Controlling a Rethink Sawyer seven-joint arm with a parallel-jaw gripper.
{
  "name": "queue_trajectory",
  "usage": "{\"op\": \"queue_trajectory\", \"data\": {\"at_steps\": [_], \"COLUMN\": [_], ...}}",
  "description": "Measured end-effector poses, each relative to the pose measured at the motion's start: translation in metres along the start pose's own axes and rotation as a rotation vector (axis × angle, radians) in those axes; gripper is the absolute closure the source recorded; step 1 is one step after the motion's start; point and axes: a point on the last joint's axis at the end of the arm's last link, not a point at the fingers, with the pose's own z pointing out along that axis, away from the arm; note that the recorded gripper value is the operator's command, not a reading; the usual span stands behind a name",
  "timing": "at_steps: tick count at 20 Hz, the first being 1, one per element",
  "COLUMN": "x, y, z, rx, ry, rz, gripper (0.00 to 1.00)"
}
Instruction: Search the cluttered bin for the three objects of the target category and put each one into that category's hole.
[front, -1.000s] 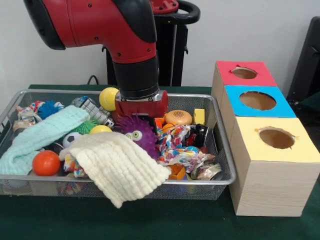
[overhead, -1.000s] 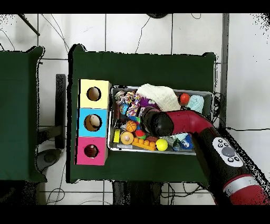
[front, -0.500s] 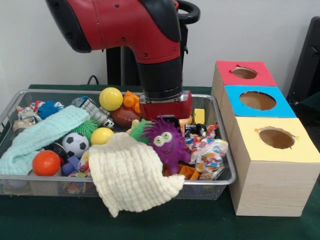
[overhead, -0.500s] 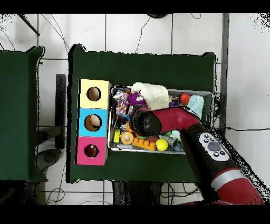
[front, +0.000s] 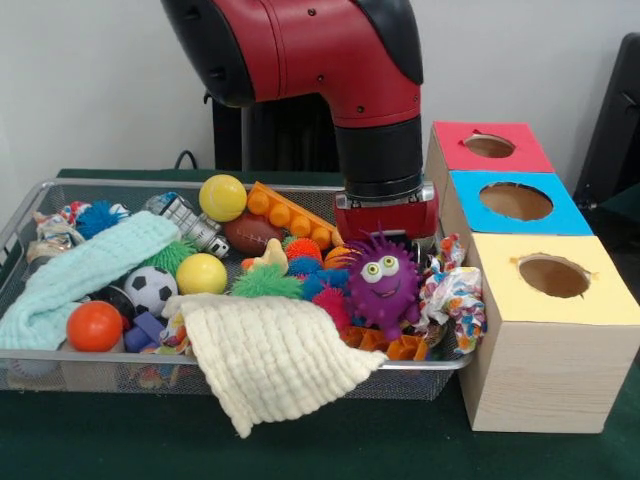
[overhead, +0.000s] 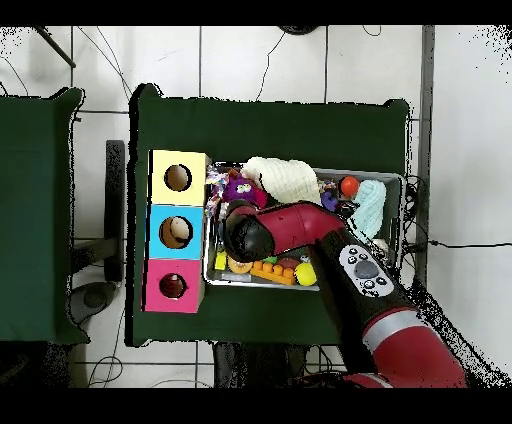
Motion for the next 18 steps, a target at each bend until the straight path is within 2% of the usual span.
{"op": "queue_trajectory", "data": {"at_steps": [3,11,18], "x": [0.003,0.009,0.009], "y": [-0.003,-0.002,-0.015], "z": [0.002,0.006,0.002], "rx": [0.020,0.089,0.116], "ry": [-0.016,-0.099,-0.109], "rz": [-0.009,-0.079,-0.077], "gripper": [1.00,1.00,1.00]}}
